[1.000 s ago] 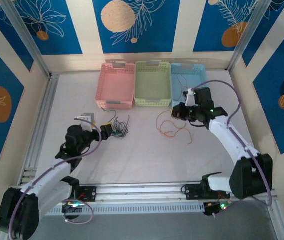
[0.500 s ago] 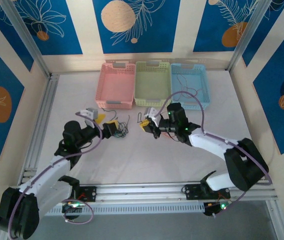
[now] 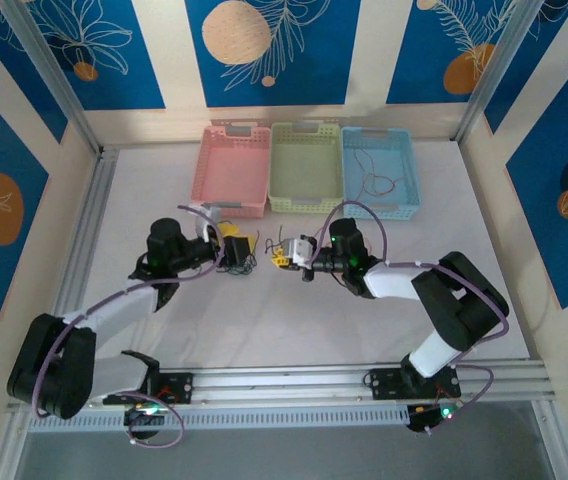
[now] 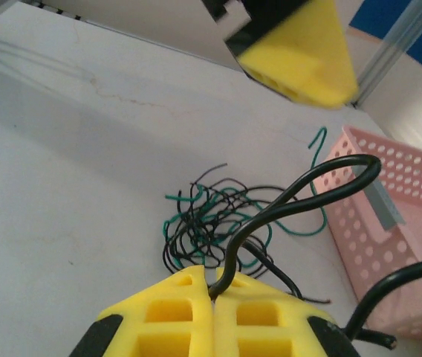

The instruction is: Untangle the cables

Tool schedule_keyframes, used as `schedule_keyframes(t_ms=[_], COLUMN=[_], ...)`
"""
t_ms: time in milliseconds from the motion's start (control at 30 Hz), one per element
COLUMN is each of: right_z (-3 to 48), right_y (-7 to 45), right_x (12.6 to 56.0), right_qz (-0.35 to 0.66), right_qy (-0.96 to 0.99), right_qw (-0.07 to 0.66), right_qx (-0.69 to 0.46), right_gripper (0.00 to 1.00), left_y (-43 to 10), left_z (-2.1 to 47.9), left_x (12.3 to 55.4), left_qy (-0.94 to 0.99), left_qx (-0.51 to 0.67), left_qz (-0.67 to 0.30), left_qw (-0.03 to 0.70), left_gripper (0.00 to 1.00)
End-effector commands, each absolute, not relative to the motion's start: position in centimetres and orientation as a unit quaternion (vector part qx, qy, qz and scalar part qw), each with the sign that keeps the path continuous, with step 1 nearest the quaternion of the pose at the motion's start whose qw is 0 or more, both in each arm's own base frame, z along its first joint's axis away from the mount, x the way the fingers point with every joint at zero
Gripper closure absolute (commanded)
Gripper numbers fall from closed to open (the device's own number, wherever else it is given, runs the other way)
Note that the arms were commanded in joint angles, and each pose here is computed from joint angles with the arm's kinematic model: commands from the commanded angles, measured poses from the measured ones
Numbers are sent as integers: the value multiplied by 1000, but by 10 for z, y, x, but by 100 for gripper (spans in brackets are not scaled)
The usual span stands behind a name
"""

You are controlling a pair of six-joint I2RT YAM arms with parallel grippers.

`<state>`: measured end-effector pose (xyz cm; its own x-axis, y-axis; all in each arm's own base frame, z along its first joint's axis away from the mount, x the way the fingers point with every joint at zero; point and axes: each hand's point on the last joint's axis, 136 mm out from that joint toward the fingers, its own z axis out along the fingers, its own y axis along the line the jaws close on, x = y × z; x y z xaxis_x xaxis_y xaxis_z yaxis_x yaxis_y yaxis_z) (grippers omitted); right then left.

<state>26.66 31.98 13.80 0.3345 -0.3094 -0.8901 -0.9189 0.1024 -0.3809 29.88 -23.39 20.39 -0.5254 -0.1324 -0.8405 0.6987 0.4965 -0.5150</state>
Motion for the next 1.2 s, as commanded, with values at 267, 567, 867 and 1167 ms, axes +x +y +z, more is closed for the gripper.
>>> schedule_keyframes(t_ms=[267,567,867,1167], right_z=[160,163,166,170], right_y=[318,318,316,313], right_x=[253,248,249,253], right_qz=[319,335,340,339], right_qy=[463,456,457,461], right_qw=[556,552,555,562], right_qx=[-612,-613,-606,-597], right_gripper=[100,100,100,100], left_y=[-272,-281,-289,-288], left_z=[192,191,192,200], left_x=[282,277,276,277], left_qy=[733,713,702,693], left_qx=[286,306,315,315], left_qz=[-451,-475,-494,-492], left_qw=[421,414,405,423], left_gripper=[29,38,81,100])
